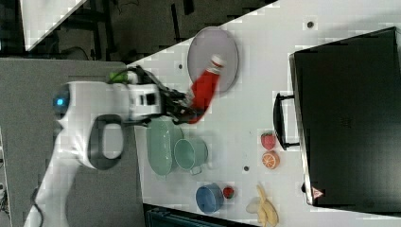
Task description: Pick ketchup from strainer and place it on the table
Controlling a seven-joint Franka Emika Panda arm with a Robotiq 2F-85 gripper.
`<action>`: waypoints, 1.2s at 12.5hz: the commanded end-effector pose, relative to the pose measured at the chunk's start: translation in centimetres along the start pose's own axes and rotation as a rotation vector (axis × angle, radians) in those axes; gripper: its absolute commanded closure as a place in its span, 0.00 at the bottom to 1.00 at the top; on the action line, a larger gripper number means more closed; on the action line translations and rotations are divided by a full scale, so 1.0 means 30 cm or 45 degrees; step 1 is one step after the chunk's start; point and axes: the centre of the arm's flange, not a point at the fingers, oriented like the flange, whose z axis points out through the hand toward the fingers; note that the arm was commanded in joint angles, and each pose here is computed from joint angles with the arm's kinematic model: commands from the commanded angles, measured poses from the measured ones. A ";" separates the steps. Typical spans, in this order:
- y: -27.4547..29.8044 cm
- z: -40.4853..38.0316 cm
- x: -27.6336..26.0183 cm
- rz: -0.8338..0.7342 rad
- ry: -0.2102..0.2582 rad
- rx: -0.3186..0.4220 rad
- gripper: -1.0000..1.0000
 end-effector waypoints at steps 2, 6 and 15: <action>-0.015 0.168 -0.146 -0.129 -0.104 -0.079 0.40; 0.045 0.397 -0.183 -0.126 -0.089 -0.068 0.40; 0.063 0.614 -0.170 -0.154 -0.081 -0.056 0.00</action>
